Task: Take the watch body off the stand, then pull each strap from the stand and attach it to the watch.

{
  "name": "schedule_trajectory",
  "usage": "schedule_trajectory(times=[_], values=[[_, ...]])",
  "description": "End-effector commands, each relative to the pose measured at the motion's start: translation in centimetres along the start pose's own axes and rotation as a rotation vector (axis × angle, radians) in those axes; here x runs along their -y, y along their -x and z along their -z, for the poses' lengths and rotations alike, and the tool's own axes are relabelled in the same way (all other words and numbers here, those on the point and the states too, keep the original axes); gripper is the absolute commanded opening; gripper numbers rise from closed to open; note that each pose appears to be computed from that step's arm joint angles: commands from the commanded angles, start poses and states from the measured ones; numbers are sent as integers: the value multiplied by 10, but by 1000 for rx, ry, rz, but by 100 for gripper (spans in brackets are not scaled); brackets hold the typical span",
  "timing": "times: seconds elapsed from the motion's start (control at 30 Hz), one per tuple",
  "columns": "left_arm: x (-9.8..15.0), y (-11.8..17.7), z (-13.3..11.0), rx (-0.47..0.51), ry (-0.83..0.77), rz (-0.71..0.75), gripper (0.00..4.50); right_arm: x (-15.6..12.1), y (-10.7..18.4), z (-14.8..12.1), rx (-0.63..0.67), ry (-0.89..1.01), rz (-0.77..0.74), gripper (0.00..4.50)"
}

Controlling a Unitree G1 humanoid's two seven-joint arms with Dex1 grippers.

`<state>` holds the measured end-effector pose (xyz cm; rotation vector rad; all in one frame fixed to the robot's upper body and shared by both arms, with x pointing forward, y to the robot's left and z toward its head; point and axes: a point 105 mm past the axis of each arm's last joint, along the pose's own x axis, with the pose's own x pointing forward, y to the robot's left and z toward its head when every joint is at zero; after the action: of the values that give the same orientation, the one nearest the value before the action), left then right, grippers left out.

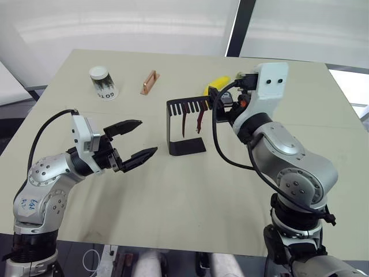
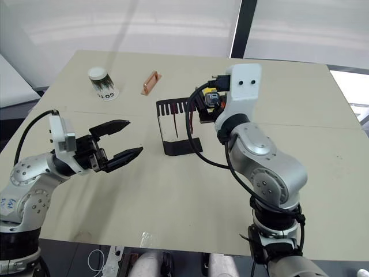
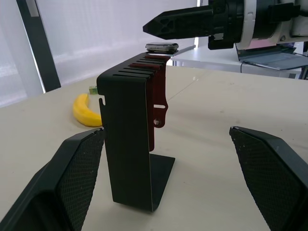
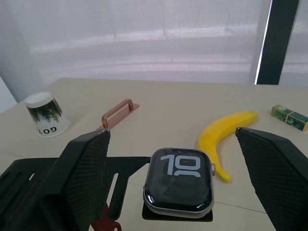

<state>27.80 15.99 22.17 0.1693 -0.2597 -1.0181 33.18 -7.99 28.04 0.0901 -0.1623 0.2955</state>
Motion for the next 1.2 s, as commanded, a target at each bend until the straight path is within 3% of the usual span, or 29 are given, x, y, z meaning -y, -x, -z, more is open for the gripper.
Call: schedule_trajectory(times=[0.03, 0.7, 0.8, 0.93, 1.2], values=[[4, 0, -8, 20, -33, 1, 450, -2, -1, -8, 28, 2, -11, 442], [6, 0, -8, 20, -38, 2, 450, -2, -3, -2, 13, -19, -9, 442], [5, 0, -8, 18, -40, 2, 450, -2, -3, -1, 7, -21, -9, 362], [5, 1, -9, 17, -41, 1, 450, -3, -3, 1, 1, -23, -11, 173], [4, 1, -8, 16, -44, -4, 450, -5, -2, -2, 19, -29, -32, 161]])
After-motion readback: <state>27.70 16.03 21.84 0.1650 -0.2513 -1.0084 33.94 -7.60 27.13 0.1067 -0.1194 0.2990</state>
